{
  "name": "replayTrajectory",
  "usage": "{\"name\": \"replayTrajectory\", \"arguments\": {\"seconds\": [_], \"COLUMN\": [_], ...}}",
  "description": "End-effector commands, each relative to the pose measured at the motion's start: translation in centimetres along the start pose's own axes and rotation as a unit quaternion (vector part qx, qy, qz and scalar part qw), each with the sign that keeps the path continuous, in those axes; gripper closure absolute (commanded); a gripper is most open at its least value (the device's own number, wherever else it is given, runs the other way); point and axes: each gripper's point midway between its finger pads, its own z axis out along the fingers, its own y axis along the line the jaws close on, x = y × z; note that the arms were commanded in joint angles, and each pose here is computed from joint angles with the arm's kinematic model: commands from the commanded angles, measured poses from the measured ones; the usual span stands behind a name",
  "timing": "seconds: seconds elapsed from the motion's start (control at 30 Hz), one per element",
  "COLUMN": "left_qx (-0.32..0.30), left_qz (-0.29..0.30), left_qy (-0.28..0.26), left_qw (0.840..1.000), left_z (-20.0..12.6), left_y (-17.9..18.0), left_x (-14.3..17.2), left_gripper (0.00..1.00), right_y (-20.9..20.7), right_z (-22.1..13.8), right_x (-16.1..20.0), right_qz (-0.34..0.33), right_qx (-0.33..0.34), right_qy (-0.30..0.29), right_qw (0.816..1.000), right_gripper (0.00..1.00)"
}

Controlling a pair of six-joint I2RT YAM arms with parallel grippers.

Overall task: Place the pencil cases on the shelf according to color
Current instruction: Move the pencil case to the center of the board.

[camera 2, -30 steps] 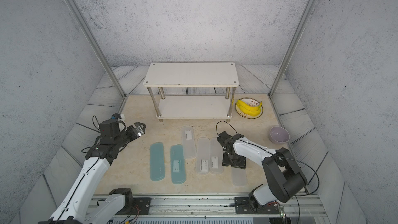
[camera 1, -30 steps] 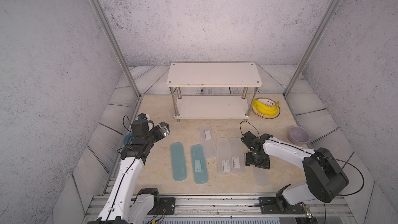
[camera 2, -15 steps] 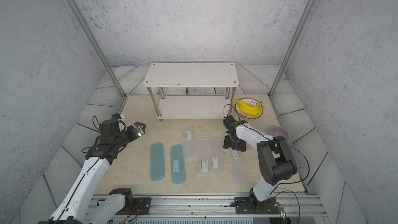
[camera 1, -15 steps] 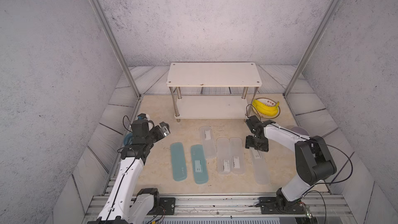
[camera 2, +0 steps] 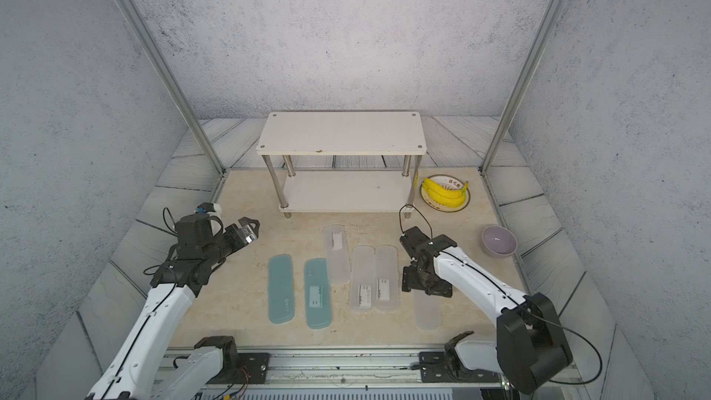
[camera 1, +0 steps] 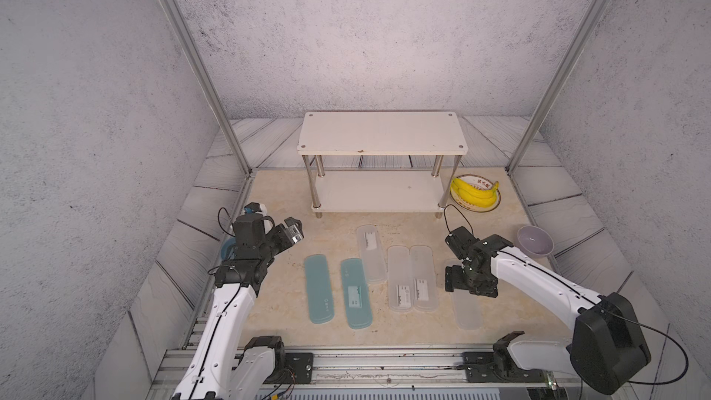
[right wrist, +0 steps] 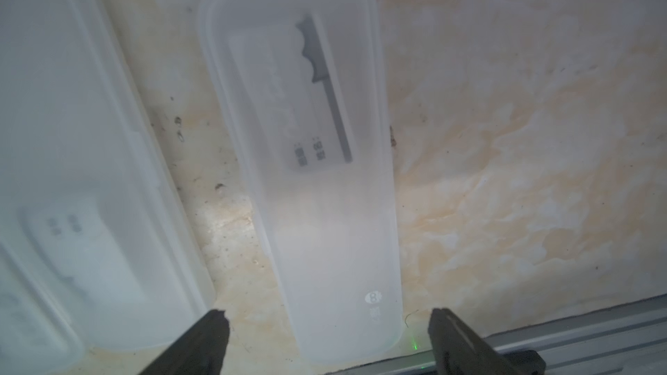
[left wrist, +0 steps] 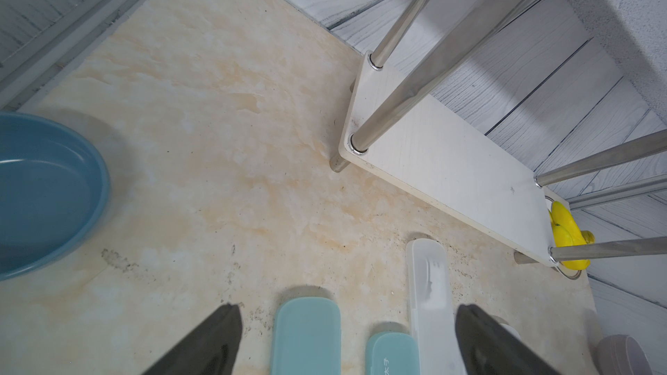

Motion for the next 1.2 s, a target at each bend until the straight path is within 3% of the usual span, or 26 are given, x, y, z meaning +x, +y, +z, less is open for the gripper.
{"name": "replayTrajectory", "arguments": {"seconds": [0.0, 0.1, 0.3, 0.6, 0.93, 1.17], "left_qx": [0.014, 0.016, 0.019, 0.021, 0.017, 0.012], "left_qz": [0.001, 0.001, 0.001, -0.003, 0.003, 0.004], "left_qy": [-0.003, -0.004, -0.002, 0.002, 0.004, 0.009], "left_qw": [1.0, 1.0, 1.0, 1.0, 1.0, 1.0], "left_z": [-0.3, -0.3, -0.2, 0.1, 0.1, 0.4], "left_y": [-0.6, -0.8, -0.9, -0.9, -0.9, -0.8], "left_x": [0.1, 0.1, 0.1, 0.2, 0.1, 0.1], "left_gripper": [0.02, 0.01, 0.01, 0.02, 0.01, 0.01], "right_y": [-0.7, -1.7, -0.4, 0.0, 1.4, 3.0], "right_z": [0.5, 1.9, 3.2, 3.5, 5.6, 5.0], "right_x": [1.4, 2.7, 3.0, 2.7, 1.2, -2.8], "right_qz": [0.034, 0.036, 0.04, 0.023, 0.004, 0.003], "right_qx": [0.011, 0.037, 0.019, 0.035, 0.057, 0.051], "right_qy": [0.012, 0.027, 0.028, 0.034, 0.048, -0.004], "right_qw": [0.999, 0.998, 0.999, 0.999, 0.997, 0.999], "right_gripper": [0.06, 0.06, 0.05, 0.07, 0.11, 0.16]}}
